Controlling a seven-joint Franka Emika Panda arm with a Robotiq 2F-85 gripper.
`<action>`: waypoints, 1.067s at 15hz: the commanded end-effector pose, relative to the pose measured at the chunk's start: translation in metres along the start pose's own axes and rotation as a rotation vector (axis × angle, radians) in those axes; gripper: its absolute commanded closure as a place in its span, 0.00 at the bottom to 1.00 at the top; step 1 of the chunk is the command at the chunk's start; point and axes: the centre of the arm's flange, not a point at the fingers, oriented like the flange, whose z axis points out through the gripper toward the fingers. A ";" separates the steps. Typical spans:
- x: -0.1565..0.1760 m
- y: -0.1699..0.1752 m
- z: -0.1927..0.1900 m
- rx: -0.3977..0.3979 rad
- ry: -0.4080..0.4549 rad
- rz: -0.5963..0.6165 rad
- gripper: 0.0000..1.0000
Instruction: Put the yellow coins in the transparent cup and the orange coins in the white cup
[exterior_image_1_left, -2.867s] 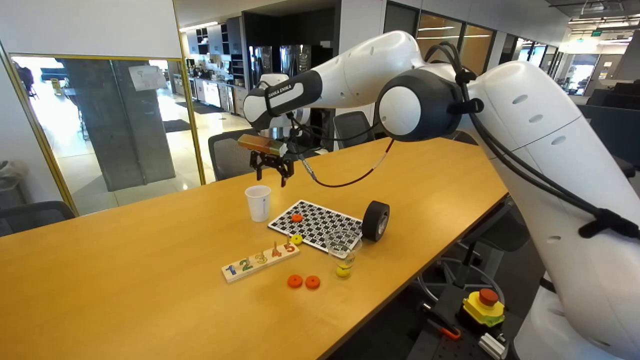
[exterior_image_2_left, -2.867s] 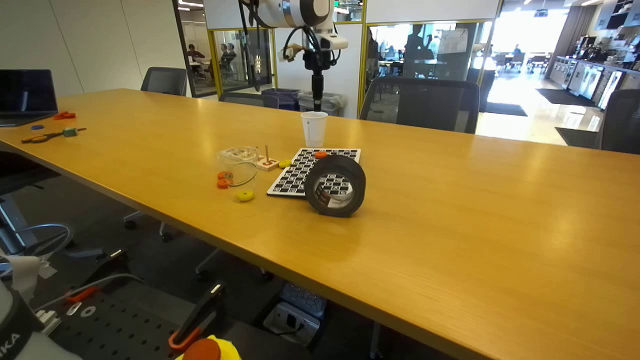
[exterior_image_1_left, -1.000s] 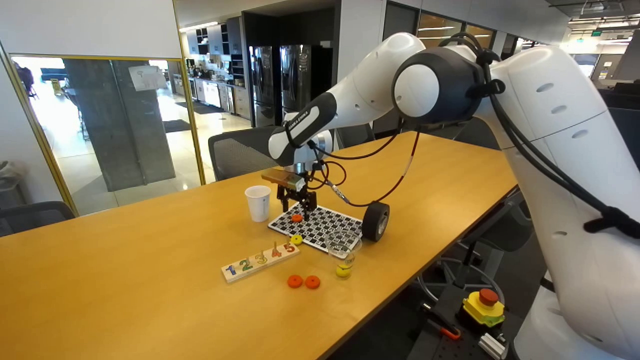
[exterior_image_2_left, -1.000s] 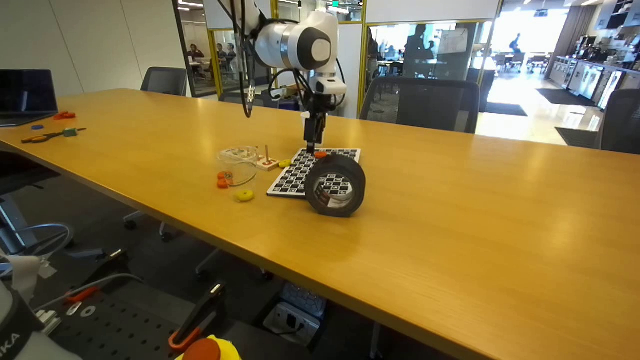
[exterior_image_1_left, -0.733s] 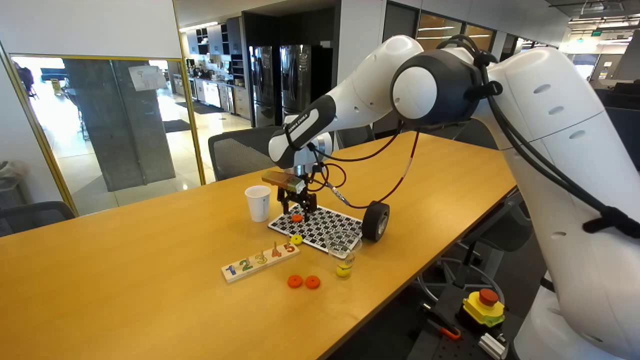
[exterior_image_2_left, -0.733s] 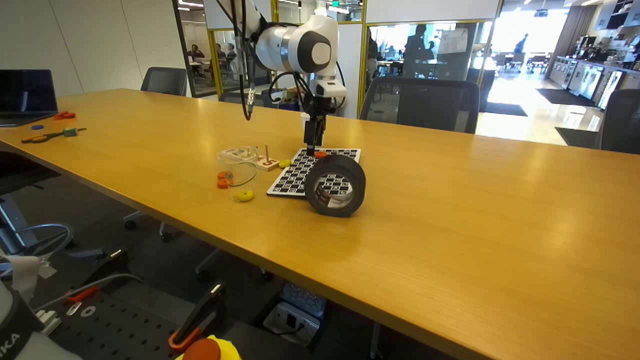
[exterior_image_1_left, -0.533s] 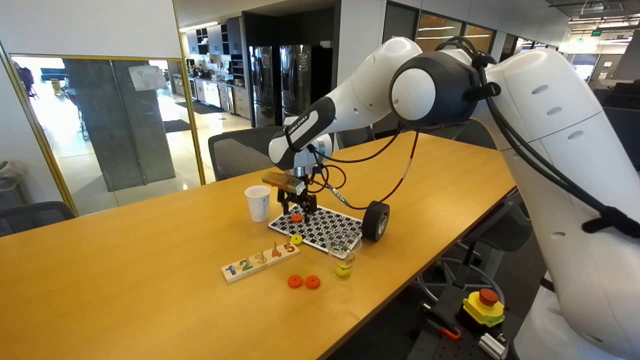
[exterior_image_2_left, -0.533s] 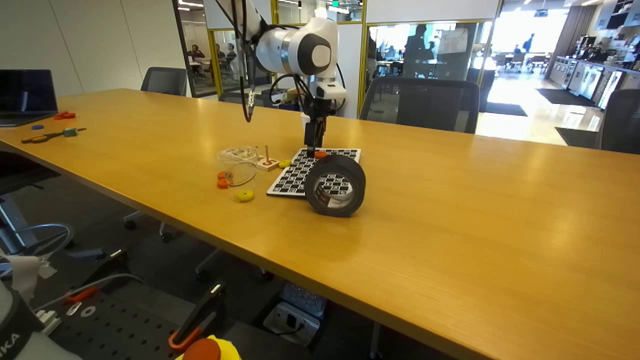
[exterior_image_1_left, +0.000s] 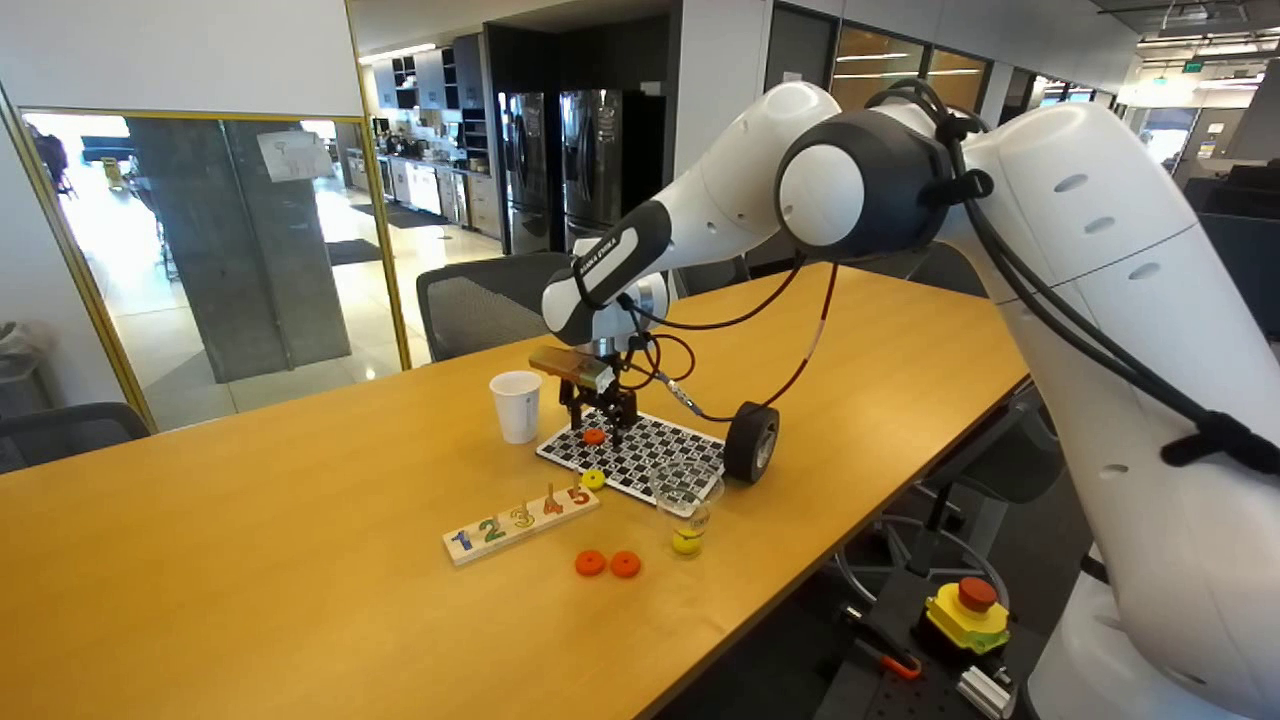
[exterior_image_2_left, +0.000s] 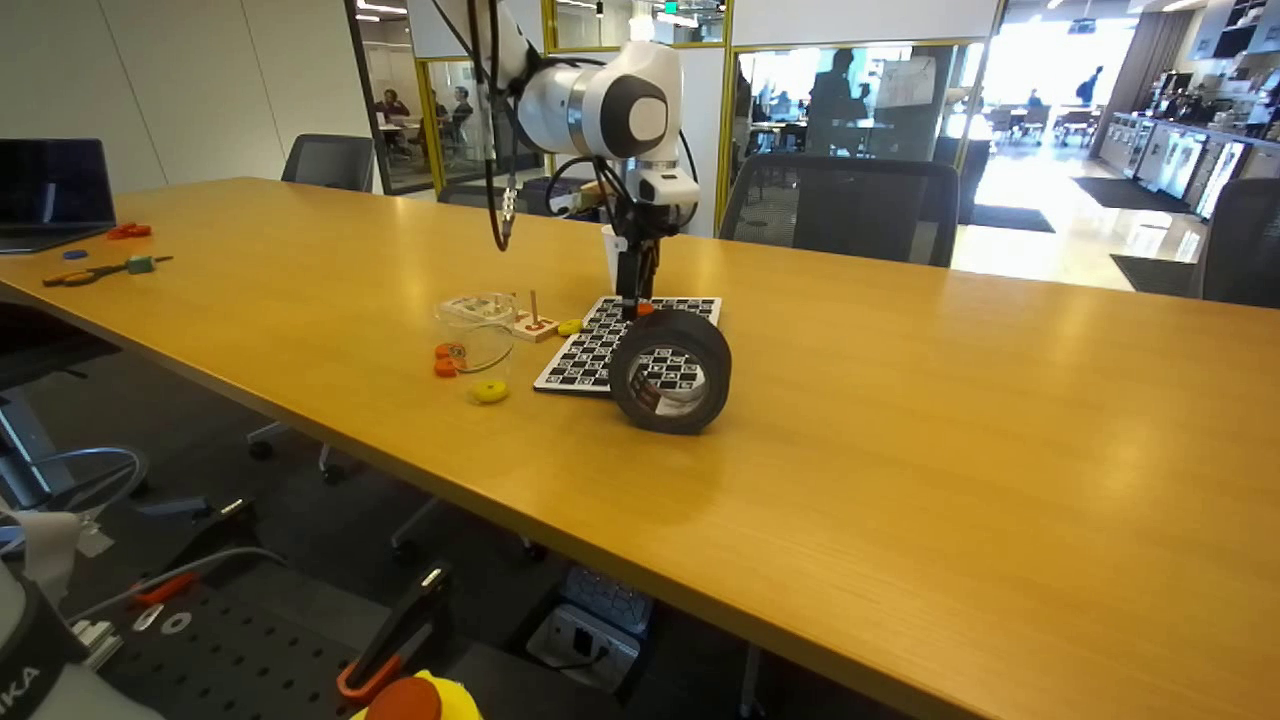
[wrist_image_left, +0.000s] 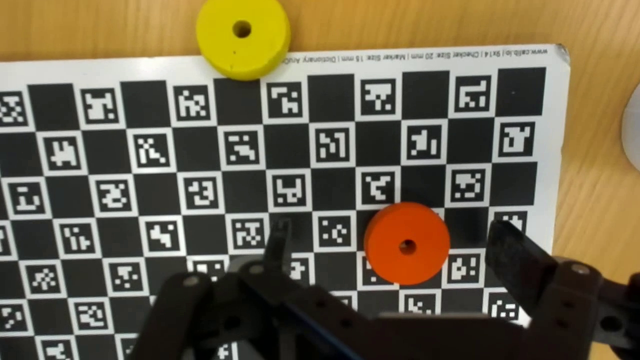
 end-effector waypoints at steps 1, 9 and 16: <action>0.007 -0.005 -0.004 0.027 0.010 -0.010 0.00; 0.006 -0.008 -0.002 0.024 0.011 -0.023 0.32; 0.004 -0.010 -0.007 0.030 0.014 -0.026 0.78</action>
